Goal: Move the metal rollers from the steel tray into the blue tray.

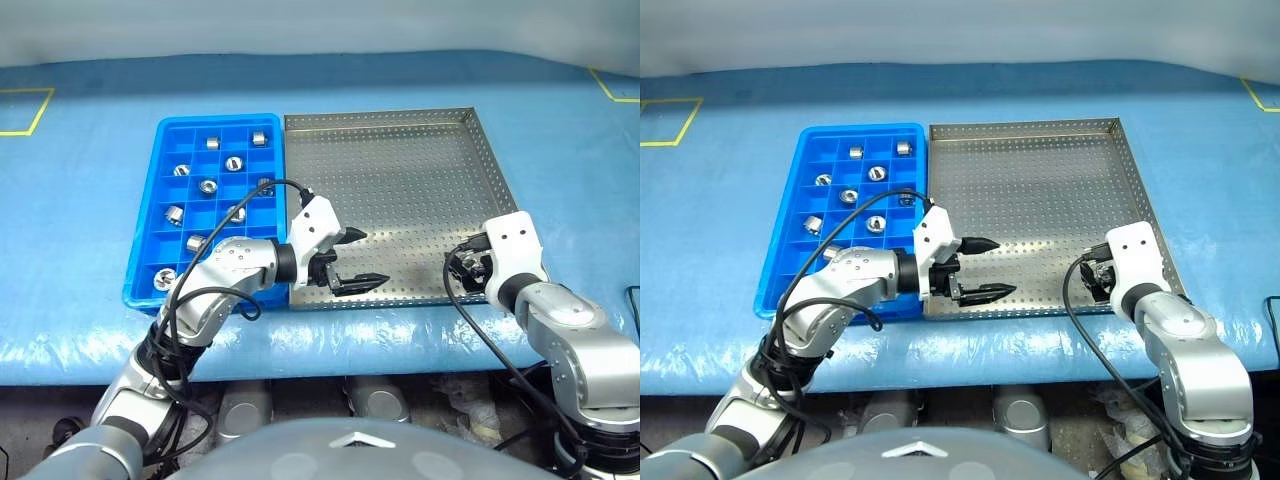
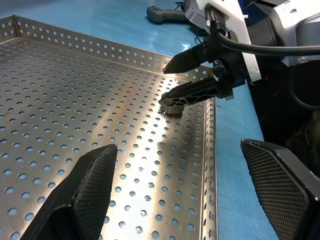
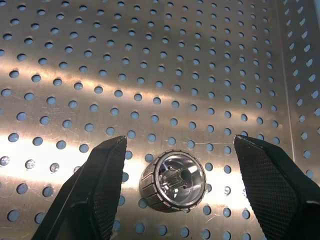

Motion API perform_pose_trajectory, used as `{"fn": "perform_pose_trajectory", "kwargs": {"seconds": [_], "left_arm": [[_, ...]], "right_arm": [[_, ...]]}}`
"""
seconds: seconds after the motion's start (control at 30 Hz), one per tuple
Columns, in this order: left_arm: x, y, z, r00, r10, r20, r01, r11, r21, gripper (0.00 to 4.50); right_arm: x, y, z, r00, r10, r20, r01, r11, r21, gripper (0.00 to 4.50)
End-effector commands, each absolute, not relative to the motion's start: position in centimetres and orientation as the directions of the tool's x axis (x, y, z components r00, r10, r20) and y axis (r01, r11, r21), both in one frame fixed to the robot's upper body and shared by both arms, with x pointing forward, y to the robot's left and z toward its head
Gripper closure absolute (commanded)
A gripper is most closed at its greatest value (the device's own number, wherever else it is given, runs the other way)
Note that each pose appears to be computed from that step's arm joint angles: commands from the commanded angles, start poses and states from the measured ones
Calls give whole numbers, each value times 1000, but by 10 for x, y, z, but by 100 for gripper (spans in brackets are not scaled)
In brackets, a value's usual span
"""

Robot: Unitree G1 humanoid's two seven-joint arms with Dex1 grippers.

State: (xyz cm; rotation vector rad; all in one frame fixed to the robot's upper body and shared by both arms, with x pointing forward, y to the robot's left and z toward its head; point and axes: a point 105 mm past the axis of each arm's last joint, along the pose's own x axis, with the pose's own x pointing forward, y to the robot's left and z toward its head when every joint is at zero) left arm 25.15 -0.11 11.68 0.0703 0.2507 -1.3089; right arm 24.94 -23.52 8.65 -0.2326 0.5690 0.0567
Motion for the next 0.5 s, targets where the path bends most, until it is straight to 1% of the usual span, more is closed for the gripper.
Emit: {"fn": "perform_pose_trajectory", "kwargs": {"seconds": [0.03,0.17,0.3,0.4,0.43,0.47,0.5], "left_arm": [[251,-2,124,243,-950,-197,964,259,-60,17],[252,0,123,255,-946,-202,961,271,-57,17],[253,0,122,261,-943,-205,959,278,-56,17],[253,0,122,265,-942,-207,958,282,-55,17],[254,1,122,268,-941,-207,957,285,-54,17],[255,1,122,271,-940,-207,956,287,-54,17],[255,2,122,274,-939,-207,956,290,-53,17]], "right_arm": [[247,-241,84,838,-13,-545,-95,981,-169,90],[246,-239,73,825,22,-565,-74,995,-69,90],[245,-242,69,816,13,-578,-56,997,-57,90],[248,-244,69,821,2,-570,-37,998,-49,148],[248,-243,70,823,4,-568,-38,998,-48,187],[248,-242,70,825,7,-566,-42,998,-48,211],[249,-242,72,827,9,-562,-43,998,-48,251]]}}
